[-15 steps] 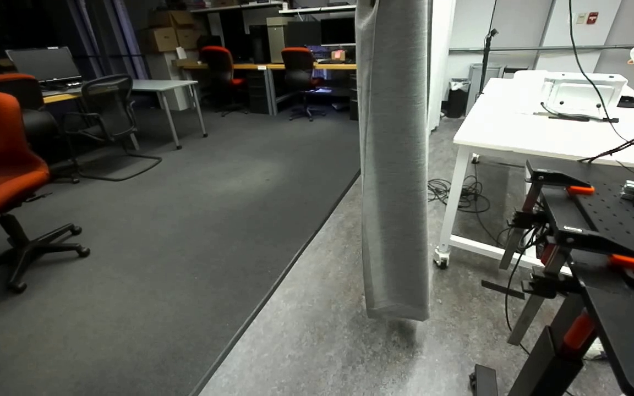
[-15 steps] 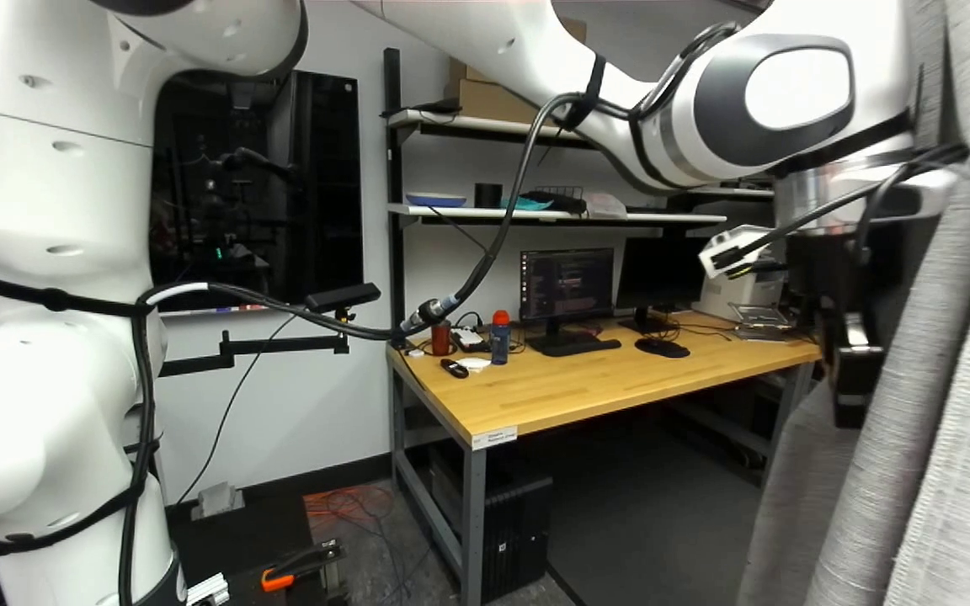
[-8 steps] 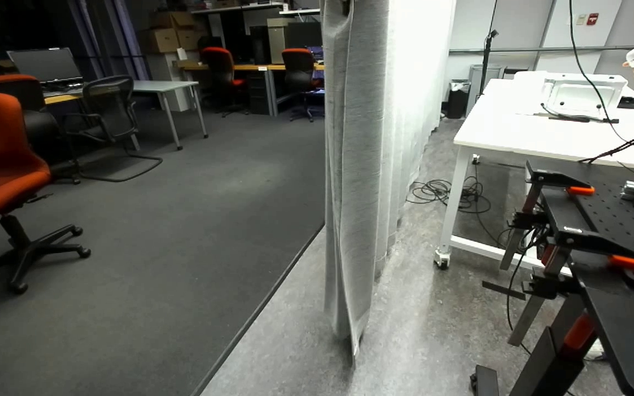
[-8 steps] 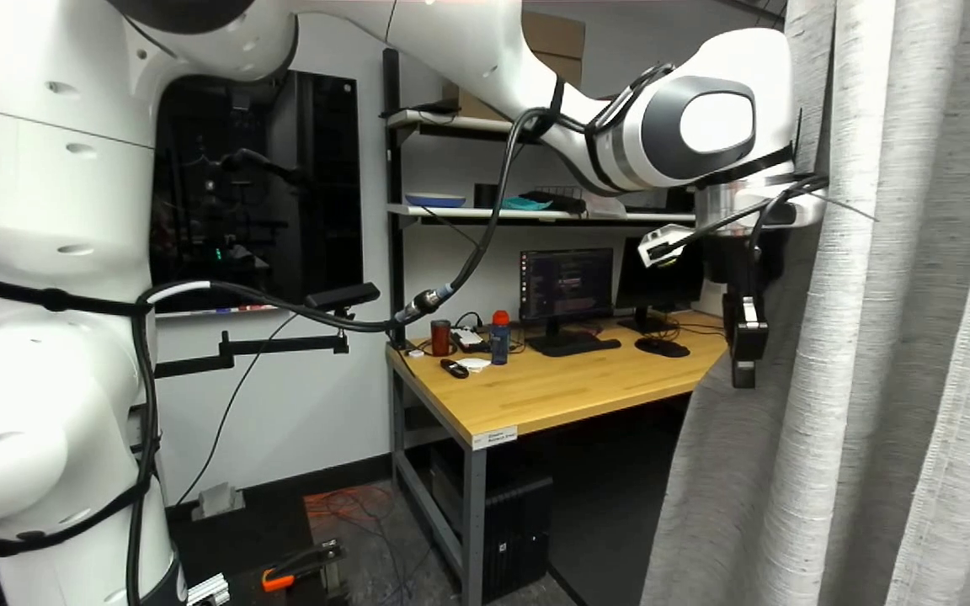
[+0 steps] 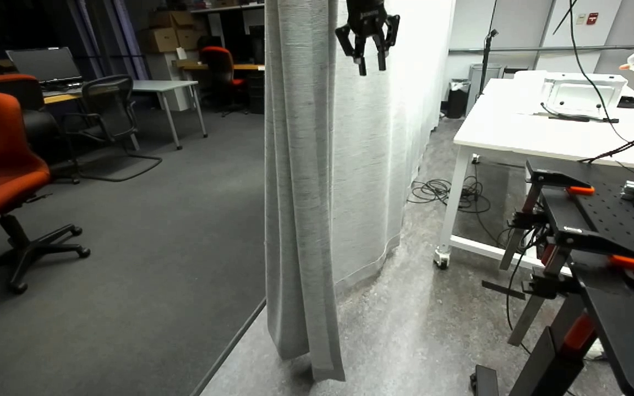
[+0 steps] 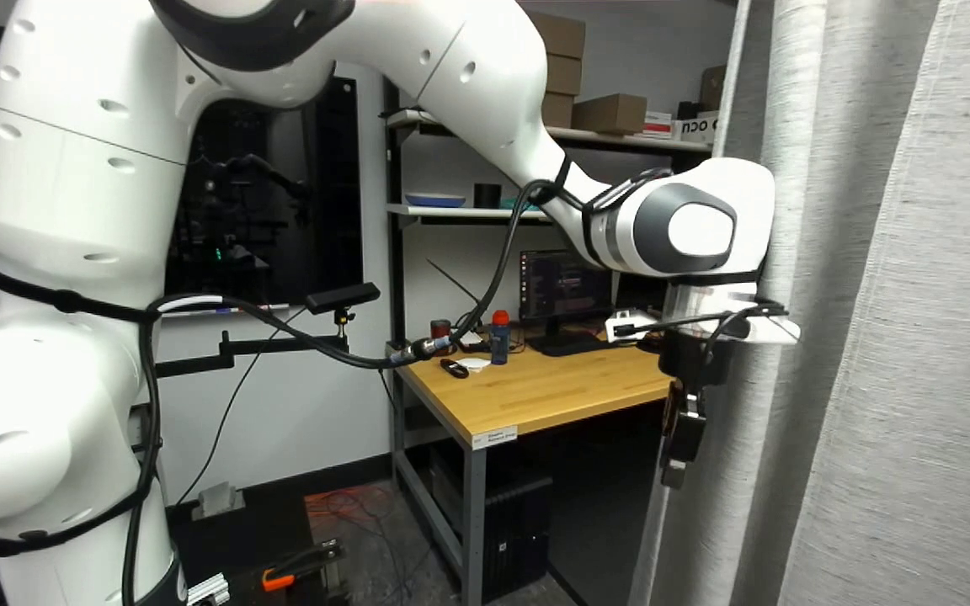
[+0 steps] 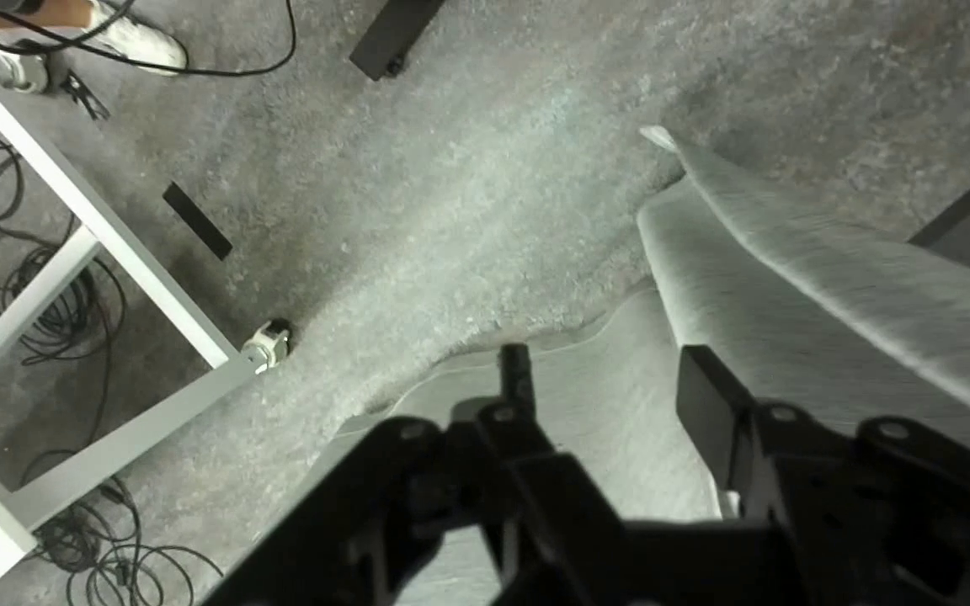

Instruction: Pull the curtain open to the right

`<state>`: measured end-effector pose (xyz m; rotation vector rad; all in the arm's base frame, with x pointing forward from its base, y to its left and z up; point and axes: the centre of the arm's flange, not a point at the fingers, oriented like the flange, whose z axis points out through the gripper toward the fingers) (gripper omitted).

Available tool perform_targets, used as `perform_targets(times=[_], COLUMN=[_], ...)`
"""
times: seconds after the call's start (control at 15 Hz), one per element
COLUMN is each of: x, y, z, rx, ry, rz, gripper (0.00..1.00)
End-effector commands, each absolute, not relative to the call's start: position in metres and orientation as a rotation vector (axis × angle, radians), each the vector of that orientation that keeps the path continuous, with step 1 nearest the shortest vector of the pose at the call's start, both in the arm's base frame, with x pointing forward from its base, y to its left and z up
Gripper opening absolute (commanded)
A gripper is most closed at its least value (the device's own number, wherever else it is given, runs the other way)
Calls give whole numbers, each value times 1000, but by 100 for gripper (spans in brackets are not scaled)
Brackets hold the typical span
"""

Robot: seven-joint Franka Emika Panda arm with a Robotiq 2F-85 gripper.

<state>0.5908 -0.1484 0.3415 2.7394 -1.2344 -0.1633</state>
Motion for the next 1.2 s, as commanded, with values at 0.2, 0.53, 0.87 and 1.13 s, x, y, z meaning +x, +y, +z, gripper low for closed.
perform_targets(times=[0.2, 0.53, 0.87, 1.13], x=[586, 573, 548, 517], y=[-108, -47, 10, 35], z=[324, 361, 406, 426], rx=[2756, 2804, 2833, 2844], ry=[-1108, -955, -754, -635], rz=[-248, -81, 80, 160], gripper=[99, 100, 100, 100])
